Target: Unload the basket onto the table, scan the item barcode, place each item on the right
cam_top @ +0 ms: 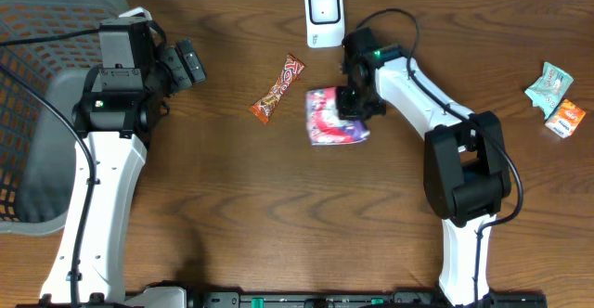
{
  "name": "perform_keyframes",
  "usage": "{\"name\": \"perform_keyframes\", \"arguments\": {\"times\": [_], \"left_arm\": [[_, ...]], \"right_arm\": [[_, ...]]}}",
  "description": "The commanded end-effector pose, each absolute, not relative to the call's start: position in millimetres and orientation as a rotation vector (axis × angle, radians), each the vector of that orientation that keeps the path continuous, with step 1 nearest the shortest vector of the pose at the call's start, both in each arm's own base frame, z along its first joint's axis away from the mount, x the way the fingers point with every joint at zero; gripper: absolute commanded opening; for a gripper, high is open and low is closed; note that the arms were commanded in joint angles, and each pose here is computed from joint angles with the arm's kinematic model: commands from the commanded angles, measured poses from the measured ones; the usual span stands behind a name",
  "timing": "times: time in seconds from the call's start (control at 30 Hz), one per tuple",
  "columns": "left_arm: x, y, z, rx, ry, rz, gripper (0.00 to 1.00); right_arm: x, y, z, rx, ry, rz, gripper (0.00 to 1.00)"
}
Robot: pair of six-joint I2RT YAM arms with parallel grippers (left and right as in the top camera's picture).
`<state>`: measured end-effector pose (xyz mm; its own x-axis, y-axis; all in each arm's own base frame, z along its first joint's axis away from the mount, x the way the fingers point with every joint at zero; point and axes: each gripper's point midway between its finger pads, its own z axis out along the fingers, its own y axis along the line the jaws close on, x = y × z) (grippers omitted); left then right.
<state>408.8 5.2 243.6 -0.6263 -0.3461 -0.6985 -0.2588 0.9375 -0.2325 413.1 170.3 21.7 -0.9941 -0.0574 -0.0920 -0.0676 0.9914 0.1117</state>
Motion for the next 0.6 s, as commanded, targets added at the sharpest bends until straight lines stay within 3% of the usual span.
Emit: {"name": "perform_keyframes", "arguments": {"times": [0.0, 0.27, 0.57], "left_arm": [[411.0, 5.5, 246.8, -0.431, 2.270, -0.140, 0.98], [411.0, 5.5, 246.8, -0.431, 2.270, -0.140, 0.98], [411.0, 5.5, 246.8, -0.431, 2.270, -0.140, 0.98]], "right_arm": [[456.4, 116.1, 99.3, 0.018, 2.759, -0.342, 0.01], [454.5, 71.2, 159.9, 0.107, 2.452, -0.915, 0.01], [440.1, 33.9, 124.0, 0.179, 2.405, -1.157, 0.01]]}}
